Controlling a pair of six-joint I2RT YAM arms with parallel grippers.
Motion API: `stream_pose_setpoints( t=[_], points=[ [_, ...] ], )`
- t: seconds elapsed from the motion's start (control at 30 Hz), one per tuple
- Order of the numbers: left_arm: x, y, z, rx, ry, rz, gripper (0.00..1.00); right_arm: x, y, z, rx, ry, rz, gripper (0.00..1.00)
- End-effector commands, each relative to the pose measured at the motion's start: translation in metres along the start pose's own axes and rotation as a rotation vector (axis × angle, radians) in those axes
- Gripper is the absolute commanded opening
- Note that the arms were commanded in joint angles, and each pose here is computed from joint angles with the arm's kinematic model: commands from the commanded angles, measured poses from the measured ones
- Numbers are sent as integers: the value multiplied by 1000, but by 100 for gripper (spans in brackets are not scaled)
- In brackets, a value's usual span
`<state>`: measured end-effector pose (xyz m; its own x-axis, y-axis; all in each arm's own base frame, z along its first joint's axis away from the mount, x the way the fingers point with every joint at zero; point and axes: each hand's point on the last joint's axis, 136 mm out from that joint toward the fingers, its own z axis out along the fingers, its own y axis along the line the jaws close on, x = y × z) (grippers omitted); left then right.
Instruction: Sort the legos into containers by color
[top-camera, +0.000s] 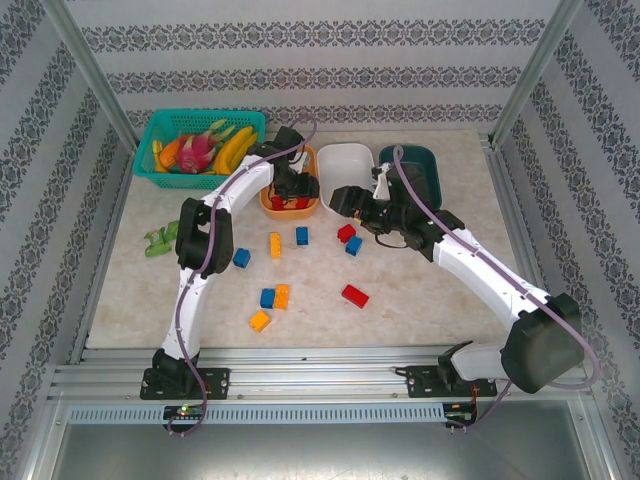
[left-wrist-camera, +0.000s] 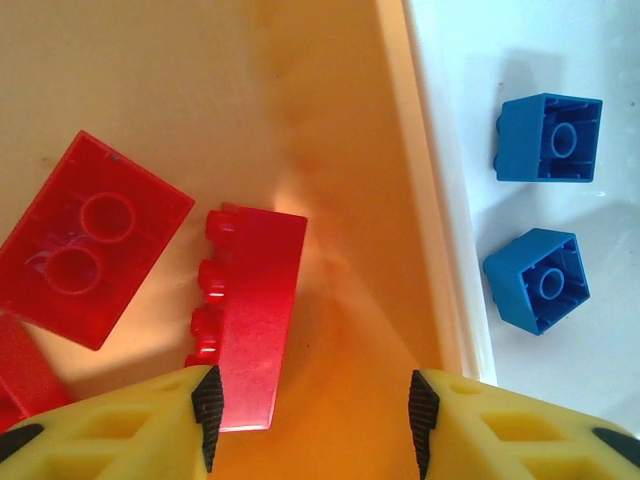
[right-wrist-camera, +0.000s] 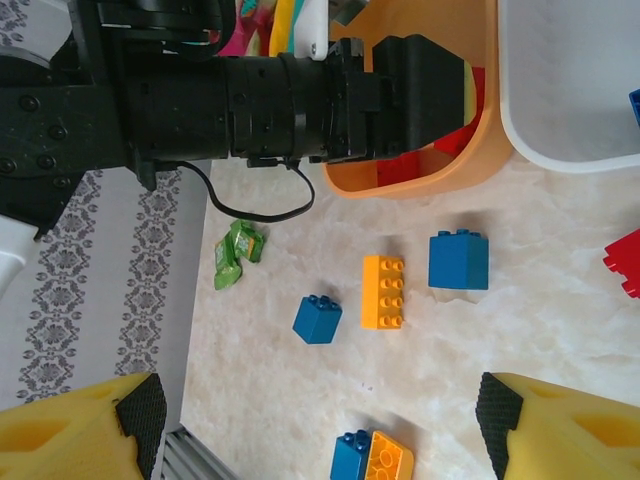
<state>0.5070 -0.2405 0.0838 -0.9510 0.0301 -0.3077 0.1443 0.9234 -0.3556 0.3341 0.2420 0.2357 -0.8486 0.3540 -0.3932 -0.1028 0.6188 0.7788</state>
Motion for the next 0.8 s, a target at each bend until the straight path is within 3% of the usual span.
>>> stream_pose_setpoints(
  t=[0.0, 0.17, 0.3, 0.53, 0.77],
  points=[
    [-21, -6, -60, -16, -105, -30, 57, -11, 11, -4, 2, -30, -46, 83],
    [-27, -10, -116, -50, -214, -72, 62, -14, 13, -6, 51, -51, -100, 83],
    [-9, -2, -155, -98, -270, -160, 65, -10, 14, -6, 84, -67, -146, 82],
    [86, 41, -167, -195, -181, -345, 72, 40, 48, 7, 26, 6, -483, 82],
    [178, 95, -148, -259, -48, -548, 83, 83, 43, 18, 7, 108, -482, 82]
  ],
)
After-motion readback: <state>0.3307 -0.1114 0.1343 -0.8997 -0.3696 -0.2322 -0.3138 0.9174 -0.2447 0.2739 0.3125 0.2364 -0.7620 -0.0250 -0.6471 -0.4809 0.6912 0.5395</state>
